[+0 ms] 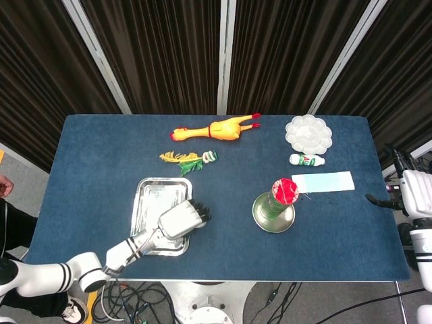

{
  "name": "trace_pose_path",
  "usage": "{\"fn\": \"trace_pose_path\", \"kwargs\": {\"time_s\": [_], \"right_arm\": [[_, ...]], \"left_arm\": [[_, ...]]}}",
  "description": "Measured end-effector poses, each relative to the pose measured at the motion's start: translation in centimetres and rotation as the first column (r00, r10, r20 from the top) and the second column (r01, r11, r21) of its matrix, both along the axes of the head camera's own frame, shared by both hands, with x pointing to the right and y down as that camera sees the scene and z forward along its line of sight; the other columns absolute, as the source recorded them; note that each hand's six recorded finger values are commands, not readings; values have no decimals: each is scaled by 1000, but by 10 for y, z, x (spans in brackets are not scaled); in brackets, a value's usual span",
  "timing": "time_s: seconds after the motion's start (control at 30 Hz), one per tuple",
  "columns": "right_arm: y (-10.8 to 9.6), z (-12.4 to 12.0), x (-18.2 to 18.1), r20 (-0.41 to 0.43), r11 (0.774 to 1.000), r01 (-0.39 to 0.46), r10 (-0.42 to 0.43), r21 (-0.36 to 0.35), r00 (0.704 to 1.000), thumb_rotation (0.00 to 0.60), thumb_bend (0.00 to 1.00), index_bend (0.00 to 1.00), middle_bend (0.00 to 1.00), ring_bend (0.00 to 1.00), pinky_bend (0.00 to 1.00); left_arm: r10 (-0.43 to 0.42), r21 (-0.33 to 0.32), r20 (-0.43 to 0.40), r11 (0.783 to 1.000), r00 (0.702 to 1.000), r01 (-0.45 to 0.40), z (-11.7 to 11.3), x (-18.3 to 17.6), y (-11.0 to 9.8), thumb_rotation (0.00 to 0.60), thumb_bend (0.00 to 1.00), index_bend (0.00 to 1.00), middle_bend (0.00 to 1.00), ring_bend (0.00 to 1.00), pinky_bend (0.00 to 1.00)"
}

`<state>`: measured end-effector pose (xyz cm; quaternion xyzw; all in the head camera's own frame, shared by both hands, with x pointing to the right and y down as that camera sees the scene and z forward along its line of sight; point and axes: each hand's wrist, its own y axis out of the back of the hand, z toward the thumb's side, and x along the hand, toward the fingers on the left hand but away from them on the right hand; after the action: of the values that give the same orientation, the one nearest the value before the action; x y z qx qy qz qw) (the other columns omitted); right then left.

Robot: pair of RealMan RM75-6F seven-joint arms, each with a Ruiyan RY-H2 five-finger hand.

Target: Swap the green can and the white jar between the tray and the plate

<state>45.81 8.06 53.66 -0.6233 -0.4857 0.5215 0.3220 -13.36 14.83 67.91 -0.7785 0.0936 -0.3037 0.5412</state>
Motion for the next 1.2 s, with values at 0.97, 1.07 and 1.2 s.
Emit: {"fn": "trace_pose_path", "kwargs": {"time_s": [0.97,1.07,1.2], "right_arm": [[7,-1,-3,-9,1000,11,-11,-2,1000,600,25,112,164,91,235],[15,-4,4,-32,1000,6,-6,7,999,600,24,93,159,82,222],[36,-6,20,-90,1000,-13,15,25,996,600,11,12,95,5,131]], "left_arm": [[-288,14,179,957,941,290,10,-107,-24,600,287,85,83,51,308],[-386,56,171,923,907,382,-6,-136,-21,600,254,88,87,52,290],[-537,130,145,843,831,522,-30,-182,-12,600,232,102,89,51,270]]}}
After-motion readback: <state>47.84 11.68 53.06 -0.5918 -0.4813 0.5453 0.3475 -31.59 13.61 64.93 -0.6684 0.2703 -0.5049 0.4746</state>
